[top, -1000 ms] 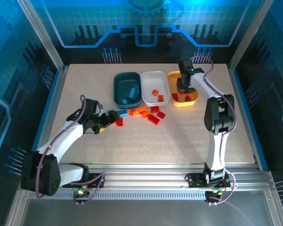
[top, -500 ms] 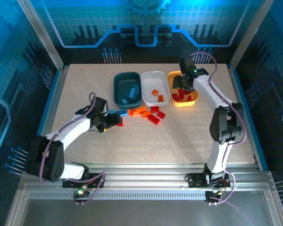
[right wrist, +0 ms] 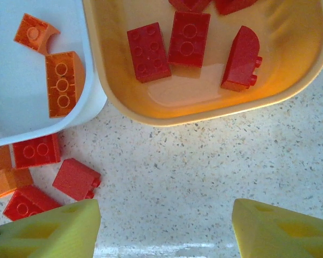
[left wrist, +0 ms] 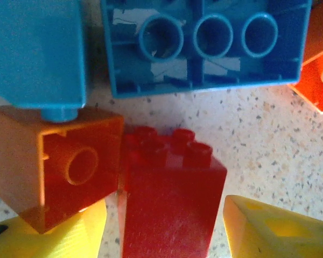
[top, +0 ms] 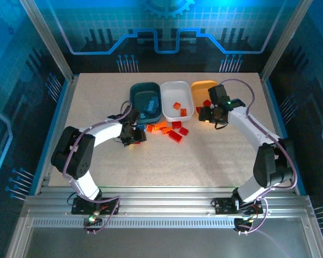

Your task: Sort the legos into containers by color

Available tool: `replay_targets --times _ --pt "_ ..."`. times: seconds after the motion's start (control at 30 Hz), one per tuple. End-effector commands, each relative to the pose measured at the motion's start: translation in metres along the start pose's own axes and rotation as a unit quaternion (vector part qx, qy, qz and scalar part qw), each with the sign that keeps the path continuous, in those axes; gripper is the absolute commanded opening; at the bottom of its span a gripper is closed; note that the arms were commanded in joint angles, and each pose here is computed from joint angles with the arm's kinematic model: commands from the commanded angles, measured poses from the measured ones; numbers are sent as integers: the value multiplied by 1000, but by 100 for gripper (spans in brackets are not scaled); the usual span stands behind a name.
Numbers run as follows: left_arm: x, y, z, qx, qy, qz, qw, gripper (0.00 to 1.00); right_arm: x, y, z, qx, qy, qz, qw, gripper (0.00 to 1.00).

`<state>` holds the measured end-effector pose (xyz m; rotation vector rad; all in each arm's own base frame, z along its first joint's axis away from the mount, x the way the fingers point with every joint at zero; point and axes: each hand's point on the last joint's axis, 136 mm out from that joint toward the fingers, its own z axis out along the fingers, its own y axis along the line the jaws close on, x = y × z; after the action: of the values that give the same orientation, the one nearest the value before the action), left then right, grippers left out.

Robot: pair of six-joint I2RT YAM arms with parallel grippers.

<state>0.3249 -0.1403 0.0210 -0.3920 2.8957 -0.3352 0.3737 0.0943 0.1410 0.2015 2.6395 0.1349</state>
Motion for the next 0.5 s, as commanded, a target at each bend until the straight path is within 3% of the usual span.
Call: replay_targets --times 0.0,0.23,0.47 --pt "-12 -10 1 -6 -19 16 1000 54 -2 2 -11 -13 -17 6 1000 67" --pt "-9 -20 2 -31 -17 49 998 30 -1 2 -15 -16 -21 7 1000 67" --pt "21 -37 -17 -19 -11 82 996 21 -5 1 -23 -24 -35 13 999 66"
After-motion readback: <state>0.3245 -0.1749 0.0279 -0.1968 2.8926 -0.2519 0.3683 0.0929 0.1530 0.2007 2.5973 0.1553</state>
